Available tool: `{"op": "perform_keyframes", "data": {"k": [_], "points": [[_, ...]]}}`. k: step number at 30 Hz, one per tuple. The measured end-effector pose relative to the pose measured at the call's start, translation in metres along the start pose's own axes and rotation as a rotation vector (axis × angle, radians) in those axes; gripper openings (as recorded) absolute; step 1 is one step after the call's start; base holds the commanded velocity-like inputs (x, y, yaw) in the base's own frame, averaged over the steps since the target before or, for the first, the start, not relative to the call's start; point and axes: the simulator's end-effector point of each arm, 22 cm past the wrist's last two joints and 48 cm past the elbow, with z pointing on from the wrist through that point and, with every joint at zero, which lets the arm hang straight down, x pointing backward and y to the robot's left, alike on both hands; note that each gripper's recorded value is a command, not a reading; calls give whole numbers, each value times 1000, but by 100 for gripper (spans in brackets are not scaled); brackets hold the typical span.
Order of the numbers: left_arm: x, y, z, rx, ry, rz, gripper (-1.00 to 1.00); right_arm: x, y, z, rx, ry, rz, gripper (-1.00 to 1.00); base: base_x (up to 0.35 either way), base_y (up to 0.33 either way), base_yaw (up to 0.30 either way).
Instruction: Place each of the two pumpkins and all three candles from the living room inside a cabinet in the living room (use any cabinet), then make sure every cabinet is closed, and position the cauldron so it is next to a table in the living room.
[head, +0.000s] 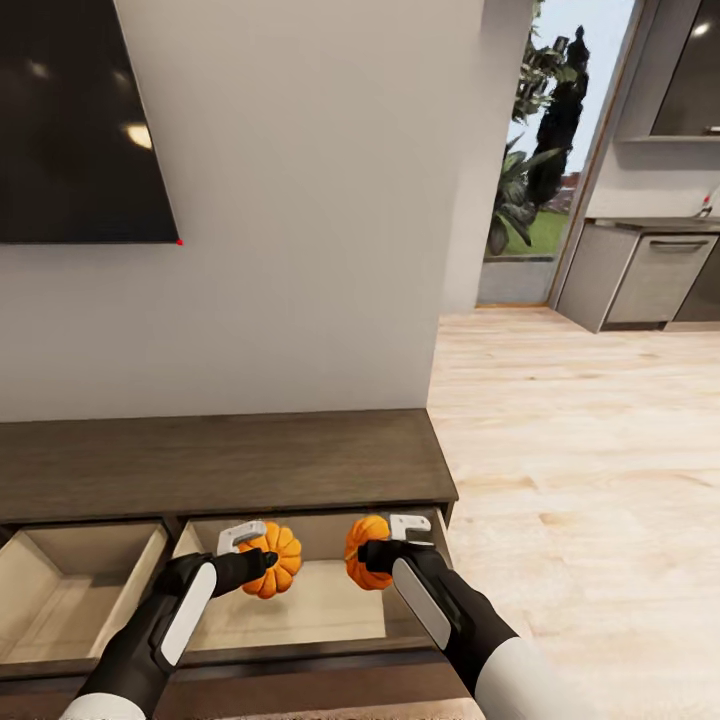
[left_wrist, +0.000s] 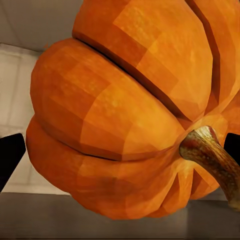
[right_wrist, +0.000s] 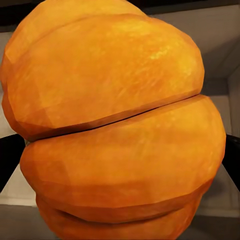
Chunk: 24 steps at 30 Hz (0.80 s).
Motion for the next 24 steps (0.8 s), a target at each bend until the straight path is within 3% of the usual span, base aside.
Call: {"op": "perform_keyframes", "data": {"k": [8, 15, 20, 24], "points": [[25, 18, 28, -34, 73, -10, -100, 12, -2, 12, -1, -8, 1, -100, 0, 0, 0], [37, 23, 41, -34, 74, -15, -100, 28, -6, 24, 3, -3, 3, -100, 0, 0, 0], [44, 25, 49, -32, 71, -15, -100, 42, -27, 46, 52, -16, 14, -100, 0, 0, 0], [50, 28, 55, -32, 68, -16, -100, 50, -27, 58, 65, -31, -16, -100, 0, 0, 0]]}}
